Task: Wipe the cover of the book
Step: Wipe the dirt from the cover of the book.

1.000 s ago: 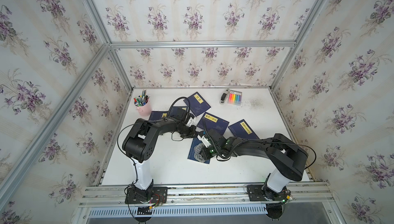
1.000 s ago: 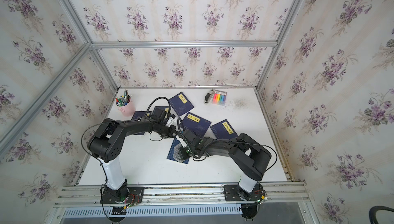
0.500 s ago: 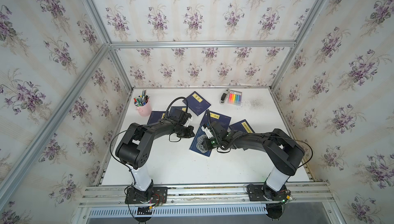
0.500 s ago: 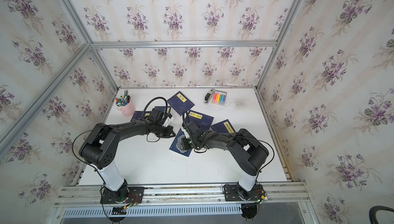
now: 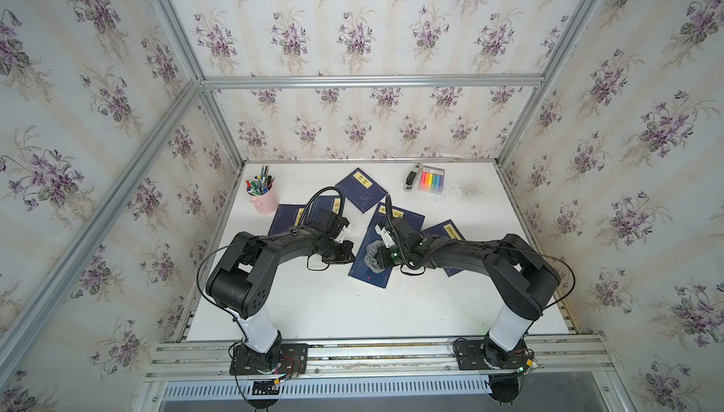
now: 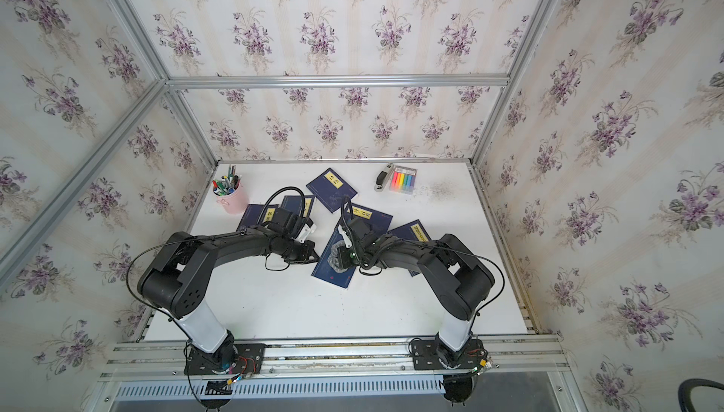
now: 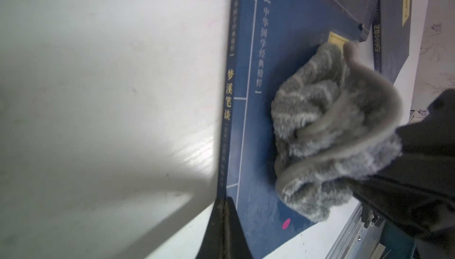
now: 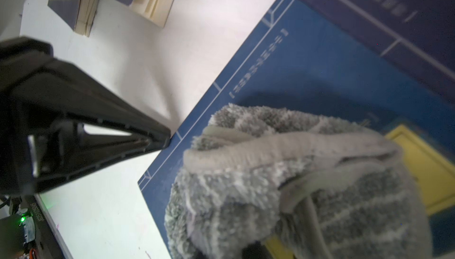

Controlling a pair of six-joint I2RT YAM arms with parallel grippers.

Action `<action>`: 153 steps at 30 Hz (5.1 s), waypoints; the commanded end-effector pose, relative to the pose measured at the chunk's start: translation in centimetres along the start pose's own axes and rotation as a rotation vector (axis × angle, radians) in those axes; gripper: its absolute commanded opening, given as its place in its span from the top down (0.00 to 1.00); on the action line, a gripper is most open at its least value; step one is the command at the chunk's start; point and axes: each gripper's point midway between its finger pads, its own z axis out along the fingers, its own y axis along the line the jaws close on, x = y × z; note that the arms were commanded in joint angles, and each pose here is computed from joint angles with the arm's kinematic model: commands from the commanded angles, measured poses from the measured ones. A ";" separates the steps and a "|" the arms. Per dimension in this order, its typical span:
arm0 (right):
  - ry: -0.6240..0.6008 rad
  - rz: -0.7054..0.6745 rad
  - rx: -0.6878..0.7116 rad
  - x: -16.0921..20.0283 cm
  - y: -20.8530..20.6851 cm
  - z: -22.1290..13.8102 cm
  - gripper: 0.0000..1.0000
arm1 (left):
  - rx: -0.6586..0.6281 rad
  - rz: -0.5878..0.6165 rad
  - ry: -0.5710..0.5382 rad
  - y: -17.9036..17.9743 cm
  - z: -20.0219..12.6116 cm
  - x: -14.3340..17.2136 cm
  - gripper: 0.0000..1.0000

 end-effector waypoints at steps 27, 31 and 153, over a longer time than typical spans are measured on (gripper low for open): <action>0.006 0.058 0.035 -0.8 -1.0 2.3 1.00 | -0.064 0.061 0.020 -1.1 0.3 3.6 1.00; 0.011 0.061 0.009 -0.6 -0.4 2.3 1.00 | -0.105 0.043 0.041 -0.2 0.8 3.8 1.00; 0.075 0.120 -0.103 3.8 -3.0 2.6 1.00 | -0.217 -0.007 0.097 2.8 2.0 4.2 1.00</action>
